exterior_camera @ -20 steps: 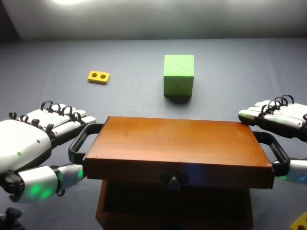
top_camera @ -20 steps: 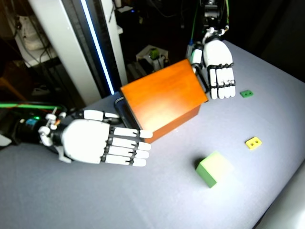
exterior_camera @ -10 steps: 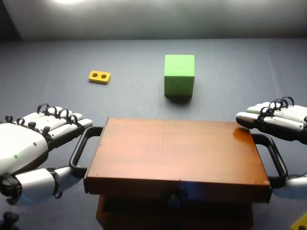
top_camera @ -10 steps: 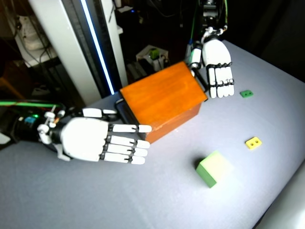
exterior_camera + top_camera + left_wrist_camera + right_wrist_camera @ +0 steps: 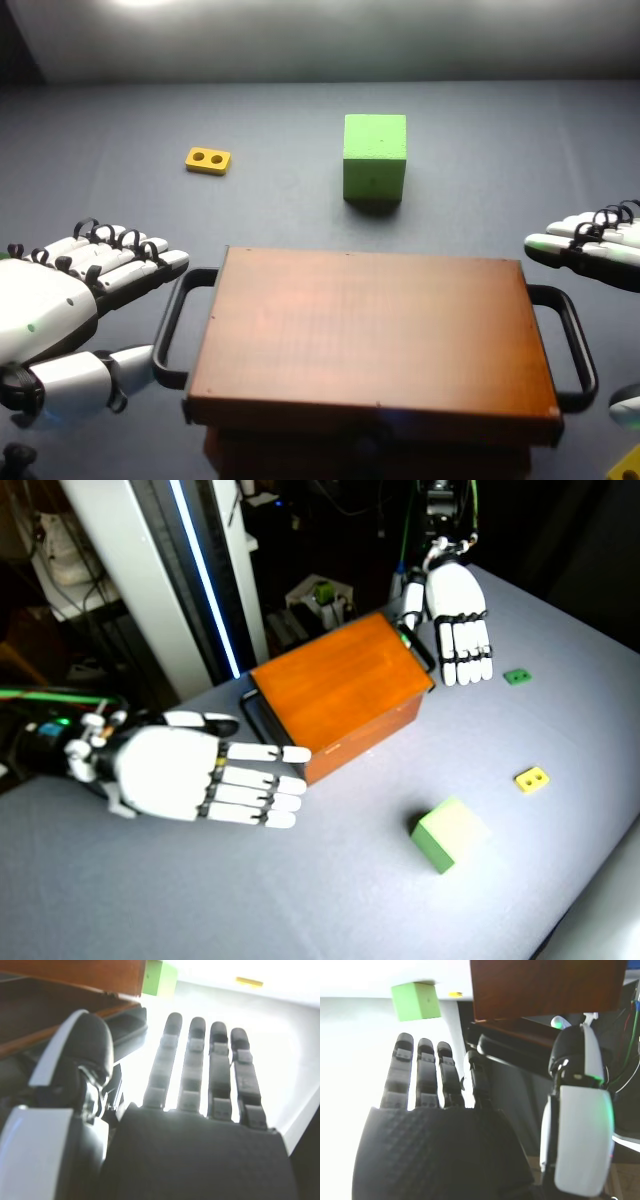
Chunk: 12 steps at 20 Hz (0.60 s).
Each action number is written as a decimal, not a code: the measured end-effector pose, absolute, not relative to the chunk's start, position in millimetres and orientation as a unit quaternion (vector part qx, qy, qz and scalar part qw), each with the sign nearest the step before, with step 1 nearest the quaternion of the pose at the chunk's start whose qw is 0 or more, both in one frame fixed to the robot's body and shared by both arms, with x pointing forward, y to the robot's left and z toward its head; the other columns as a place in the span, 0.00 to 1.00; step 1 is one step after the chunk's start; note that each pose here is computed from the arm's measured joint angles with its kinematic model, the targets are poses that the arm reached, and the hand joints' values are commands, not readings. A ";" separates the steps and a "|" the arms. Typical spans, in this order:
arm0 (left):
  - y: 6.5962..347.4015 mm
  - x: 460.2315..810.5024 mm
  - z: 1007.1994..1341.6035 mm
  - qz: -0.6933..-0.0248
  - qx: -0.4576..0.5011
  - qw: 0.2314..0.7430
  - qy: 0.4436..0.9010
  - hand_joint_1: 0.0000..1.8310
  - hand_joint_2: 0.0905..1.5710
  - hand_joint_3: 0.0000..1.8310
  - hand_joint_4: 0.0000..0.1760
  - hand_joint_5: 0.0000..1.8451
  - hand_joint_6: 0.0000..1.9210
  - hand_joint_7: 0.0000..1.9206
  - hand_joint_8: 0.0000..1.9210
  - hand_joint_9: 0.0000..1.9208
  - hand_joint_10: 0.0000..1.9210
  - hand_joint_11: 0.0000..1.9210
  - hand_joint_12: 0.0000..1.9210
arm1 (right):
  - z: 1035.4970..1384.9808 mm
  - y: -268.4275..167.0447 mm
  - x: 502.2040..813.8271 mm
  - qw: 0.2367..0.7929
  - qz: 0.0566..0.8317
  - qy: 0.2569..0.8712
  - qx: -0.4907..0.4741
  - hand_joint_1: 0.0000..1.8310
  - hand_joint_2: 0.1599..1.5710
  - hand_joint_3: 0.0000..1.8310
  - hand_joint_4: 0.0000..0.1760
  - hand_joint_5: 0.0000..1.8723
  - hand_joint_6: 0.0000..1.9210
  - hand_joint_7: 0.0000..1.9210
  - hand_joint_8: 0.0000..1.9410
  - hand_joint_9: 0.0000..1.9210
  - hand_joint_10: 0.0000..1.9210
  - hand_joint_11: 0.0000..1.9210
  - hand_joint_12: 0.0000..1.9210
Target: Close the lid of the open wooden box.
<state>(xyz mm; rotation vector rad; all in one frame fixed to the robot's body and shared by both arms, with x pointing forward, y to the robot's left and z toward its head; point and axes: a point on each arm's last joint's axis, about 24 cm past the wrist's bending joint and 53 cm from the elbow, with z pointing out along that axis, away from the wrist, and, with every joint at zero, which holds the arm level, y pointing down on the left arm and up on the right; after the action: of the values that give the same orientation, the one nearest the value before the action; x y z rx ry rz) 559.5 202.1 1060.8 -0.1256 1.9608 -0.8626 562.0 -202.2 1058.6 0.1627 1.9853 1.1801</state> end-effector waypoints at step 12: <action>204.6 559.2 1063.8 -0.359 -0.059 0.482 0.797 0.00 0.90 0.00 0.00 0.06 0.00 0.05 0.01 0.04 0.01 0.02 0.01 | 1087.3 -214.6 576.0 0.443 0.475 0.756 0.077 0.39 0.61 0.01 1.00 0.00 0.00 0.00 0.00 0.00 0.00 0.00 0.00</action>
<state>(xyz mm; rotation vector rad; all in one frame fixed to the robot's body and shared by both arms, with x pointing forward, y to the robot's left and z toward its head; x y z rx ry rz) 559.2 204.6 1063.8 -0.1442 1.9418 -0.8761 576.0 -214.6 1087.3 0.1919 1.8758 1.1784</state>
